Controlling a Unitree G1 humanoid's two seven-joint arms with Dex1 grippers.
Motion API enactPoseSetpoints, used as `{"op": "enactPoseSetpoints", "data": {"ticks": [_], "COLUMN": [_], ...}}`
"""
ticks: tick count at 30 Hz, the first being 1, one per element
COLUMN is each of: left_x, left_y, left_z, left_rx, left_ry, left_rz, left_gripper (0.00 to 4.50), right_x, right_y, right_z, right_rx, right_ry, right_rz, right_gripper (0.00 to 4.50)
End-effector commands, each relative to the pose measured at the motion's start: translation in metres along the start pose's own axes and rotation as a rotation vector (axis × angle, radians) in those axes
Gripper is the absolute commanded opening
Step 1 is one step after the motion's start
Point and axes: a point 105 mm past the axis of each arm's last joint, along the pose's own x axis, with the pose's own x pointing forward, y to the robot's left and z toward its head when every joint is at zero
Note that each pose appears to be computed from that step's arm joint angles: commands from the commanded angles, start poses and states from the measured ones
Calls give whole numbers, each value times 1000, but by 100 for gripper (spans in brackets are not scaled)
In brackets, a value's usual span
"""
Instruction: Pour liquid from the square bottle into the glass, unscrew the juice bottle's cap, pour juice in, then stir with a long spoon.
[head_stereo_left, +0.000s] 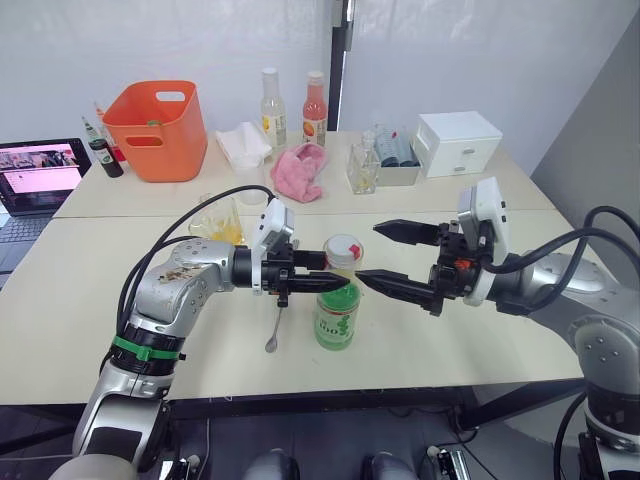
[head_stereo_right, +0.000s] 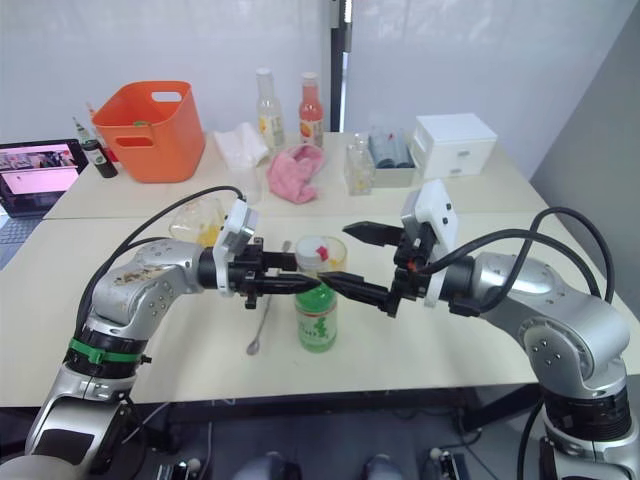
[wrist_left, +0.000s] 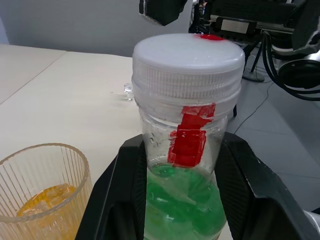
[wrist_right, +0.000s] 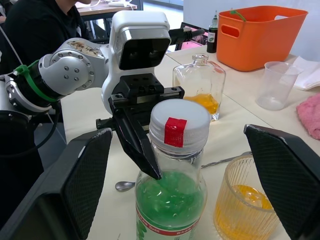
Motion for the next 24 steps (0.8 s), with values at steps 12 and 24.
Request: {"op": "enactPoseSetpoints", "data": {"ticks": [12, 24], "left_x": [1, -1], "left_y": [-1, 0], "left_z": [6, -3], "left_rx": [148, 147], "left_ry": [-43, -37], "left_rz": [-23, -15], "left_gripper": [142, 142], "right_x": [0, 22], "right_y": [8, 9], "right_z": [5, 2], "right_rx": [-52, -51], "right_ry": [4, -7], "right_rz": [18, -15], "right_gripper": [450, 450]}}
